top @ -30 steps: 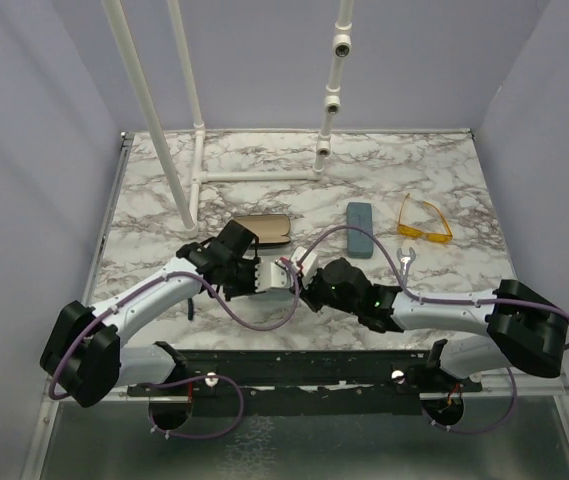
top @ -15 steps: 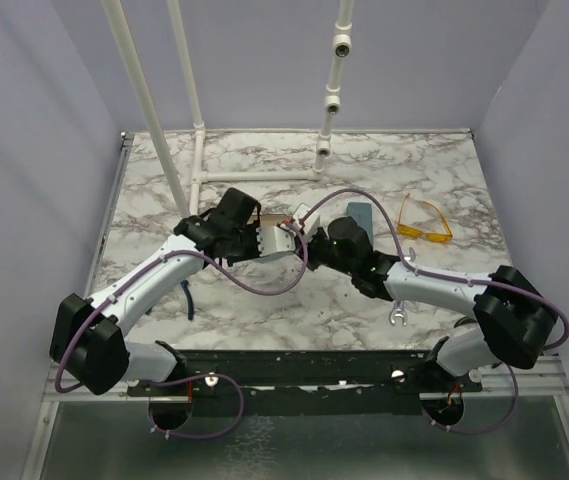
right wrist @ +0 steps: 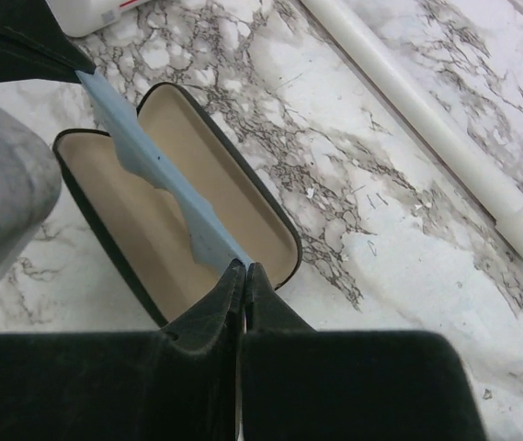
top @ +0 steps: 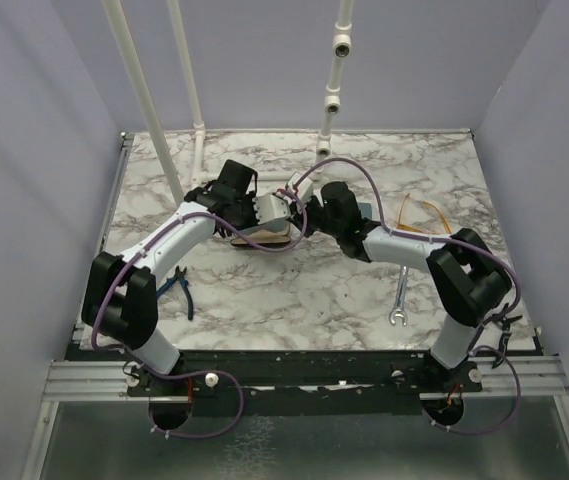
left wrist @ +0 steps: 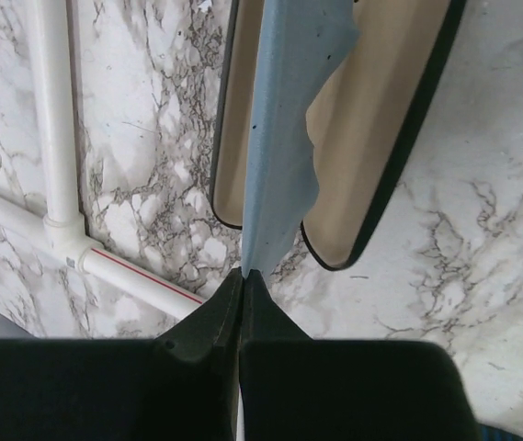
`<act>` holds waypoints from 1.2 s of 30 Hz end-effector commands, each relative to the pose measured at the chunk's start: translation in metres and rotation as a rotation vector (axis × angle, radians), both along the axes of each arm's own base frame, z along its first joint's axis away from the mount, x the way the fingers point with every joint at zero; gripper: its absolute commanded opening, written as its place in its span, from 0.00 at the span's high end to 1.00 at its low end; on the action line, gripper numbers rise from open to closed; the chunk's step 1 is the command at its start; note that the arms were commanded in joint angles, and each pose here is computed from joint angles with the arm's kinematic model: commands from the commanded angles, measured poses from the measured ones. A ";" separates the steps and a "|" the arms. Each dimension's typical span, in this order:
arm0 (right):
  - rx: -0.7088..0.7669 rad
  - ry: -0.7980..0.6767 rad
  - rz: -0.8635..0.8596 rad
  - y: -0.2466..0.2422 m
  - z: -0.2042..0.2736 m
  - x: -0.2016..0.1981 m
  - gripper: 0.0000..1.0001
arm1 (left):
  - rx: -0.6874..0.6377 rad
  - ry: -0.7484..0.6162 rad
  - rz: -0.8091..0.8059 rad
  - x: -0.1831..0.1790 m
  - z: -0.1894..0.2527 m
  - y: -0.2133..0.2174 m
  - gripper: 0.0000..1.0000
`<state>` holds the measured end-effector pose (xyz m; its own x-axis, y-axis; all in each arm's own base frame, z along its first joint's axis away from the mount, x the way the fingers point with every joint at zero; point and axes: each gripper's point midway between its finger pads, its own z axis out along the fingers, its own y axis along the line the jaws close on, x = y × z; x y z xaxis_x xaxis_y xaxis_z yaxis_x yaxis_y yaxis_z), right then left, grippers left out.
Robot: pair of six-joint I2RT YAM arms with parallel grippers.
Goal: Organize the sunglasses
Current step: Place the glasses cleaning cloth in the sunglasses case.
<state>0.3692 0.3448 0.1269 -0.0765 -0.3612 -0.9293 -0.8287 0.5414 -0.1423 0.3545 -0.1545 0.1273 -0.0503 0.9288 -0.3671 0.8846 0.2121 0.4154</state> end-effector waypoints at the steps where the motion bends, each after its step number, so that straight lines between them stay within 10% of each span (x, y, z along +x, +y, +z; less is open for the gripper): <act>1: -0.032 -0.047 0.085 0.017 0.001 0.009 1.00 | 0.063 -0.018 -0.069 0.018 -0.008 -0.006 1.00; 36: -0.202 0.138 0.354 0.028 -0.085 -0.047 0.99 | 0.012 0.234 -0.291 -0.040 -0.101 -0.017 1.00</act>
